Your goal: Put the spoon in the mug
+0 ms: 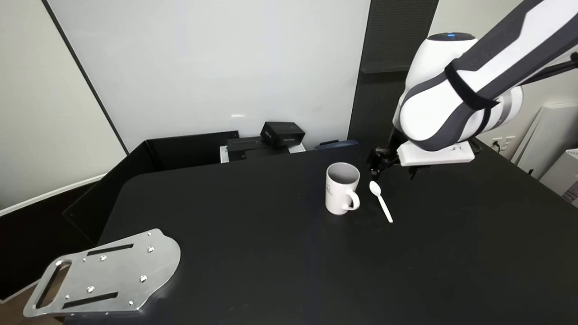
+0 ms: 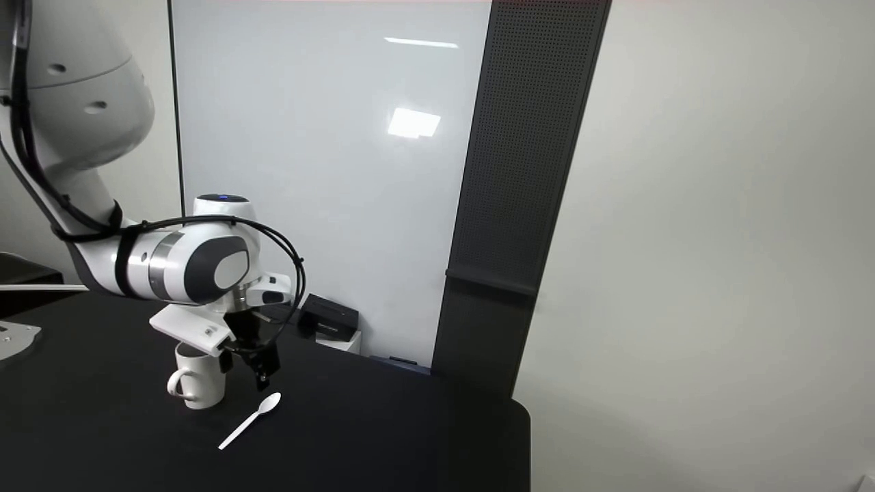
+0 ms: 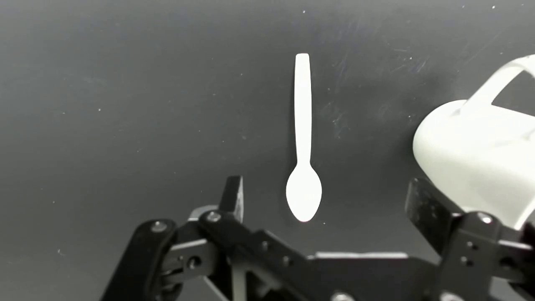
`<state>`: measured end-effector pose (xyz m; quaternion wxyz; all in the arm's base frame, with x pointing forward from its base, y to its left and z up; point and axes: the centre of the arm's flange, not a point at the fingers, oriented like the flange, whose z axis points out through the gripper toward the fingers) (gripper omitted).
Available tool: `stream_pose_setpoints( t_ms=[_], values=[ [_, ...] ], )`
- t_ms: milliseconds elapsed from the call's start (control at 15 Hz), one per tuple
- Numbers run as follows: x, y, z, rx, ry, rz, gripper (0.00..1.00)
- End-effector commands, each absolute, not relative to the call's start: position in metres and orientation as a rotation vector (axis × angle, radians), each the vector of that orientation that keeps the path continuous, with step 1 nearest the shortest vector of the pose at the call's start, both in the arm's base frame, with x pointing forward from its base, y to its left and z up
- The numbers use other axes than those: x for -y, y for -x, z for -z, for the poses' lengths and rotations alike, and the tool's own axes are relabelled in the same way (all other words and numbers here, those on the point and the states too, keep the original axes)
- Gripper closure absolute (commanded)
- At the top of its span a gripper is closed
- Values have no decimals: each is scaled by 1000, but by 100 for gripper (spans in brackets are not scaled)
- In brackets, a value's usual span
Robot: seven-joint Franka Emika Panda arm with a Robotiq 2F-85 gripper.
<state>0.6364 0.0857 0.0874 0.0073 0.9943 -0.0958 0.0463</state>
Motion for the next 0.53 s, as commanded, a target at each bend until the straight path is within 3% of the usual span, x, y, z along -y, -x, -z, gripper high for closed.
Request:
stream_pose_setpoints(
  t_ms=[0, 467],
  values=[
    [-92, -648, -67, 295, -3108, -112, 0],
    [-89, -636, -36, 304, -3102, -74, 0]
  ],
)
